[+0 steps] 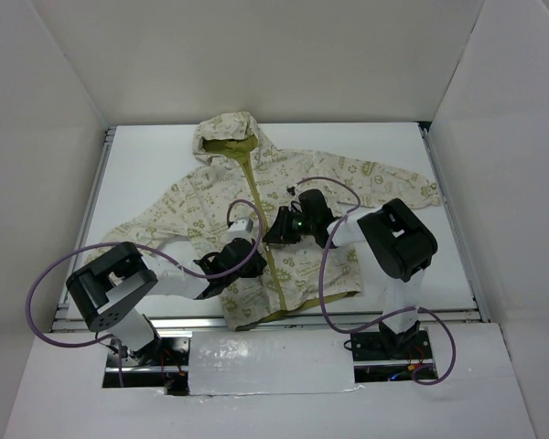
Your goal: Zip up the jacket
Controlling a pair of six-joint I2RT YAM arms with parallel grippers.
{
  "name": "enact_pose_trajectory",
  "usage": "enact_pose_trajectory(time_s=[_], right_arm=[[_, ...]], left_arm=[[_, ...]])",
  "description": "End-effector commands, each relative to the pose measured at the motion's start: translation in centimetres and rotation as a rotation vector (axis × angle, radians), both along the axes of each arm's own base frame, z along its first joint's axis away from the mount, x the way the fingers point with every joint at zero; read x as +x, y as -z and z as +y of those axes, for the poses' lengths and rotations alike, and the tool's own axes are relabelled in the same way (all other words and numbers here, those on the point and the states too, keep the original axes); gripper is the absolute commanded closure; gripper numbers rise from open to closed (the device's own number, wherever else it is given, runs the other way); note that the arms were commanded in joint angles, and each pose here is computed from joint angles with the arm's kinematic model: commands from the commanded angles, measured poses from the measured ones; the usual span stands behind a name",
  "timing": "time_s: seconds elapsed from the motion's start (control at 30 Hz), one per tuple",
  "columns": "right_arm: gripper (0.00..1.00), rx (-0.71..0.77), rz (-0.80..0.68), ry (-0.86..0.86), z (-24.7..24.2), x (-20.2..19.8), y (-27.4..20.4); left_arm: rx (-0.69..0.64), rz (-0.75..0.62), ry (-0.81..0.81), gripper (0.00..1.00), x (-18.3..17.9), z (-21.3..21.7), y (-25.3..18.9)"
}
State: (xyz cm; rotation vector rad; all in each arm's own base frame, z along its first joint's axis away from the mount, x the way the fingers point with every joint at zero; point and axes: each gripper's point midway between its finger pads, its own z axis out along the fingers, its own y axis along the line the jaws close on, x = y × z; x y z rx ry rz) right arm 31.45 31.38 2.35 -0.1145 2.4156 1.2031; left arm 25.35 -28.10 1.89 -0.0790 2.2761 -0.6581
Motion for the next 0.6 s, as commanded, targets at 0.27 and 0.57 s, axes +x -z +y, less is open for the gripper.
enact_pose_trajectory(time_s=[0.27,0.57], right_arm=[[0.66,0.087,-0.086,-0.109,0.6,-1.9,-1.7],[0.61,0.048,-0.120,-0.061,0.3,-0.5,-2.0]], left_arm=[[0.130,0.129,0.085,1.00,-3.4,2.2,4.6],[0.118,0.127,0.113,1.00,-3.6,1.8,4.6]])
